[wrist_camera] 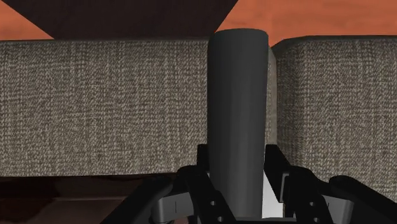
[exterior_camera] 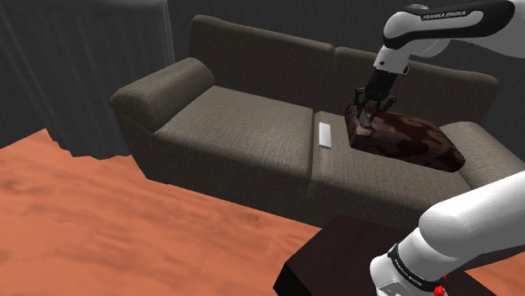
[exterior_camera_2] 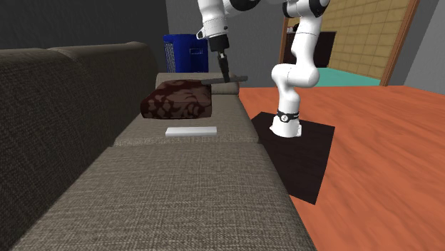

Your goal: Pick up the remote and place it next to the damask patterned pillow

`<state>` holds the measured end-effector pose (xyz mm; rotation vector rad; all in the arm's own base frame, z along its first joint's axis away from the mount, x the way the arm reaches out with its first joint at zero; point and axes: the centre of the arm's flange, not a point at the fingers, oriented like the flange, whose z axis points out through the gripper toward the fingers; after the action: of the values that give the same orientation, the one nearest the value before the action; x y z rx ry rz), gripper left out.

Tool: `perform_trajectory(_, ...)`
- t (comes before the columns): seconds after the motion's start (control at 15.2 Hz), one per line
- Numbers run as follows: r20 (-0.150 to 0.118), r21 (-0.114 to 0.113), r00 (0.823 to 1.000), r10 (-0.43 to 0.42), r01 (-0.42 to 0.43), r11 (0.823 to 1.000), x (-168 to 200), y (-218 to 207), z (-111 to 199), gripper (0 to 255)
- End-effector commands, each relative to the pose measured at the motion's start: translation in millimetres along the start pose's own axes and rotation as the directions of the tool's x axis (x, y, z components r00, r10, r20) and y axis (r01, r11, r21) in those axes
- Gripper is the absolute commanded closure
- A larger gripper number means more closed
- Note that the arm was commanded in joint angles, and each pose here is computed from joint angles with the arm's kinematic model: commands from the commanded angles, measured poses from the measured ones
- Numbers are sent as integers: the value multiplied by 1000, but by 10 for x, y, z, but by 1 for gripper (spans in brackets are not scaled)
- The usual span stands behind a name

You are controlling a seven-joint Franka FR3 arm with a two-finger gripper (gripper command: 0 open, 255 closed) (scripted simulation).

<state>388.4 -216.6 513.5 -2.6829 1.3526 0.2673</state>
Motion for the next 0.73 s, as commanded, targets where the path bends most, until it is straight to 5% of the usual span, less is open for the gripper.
perform_trajectory(0.0,1,0,1000,-1,1,1000,-66,242,-4,255)
perform_trajectory(0.4,1,0,1000,-1,1,1000,-253,1012,10,255)
perform_trajectory(0.66,1,0,1000,-1,1,1000,-224,1039,165,255)
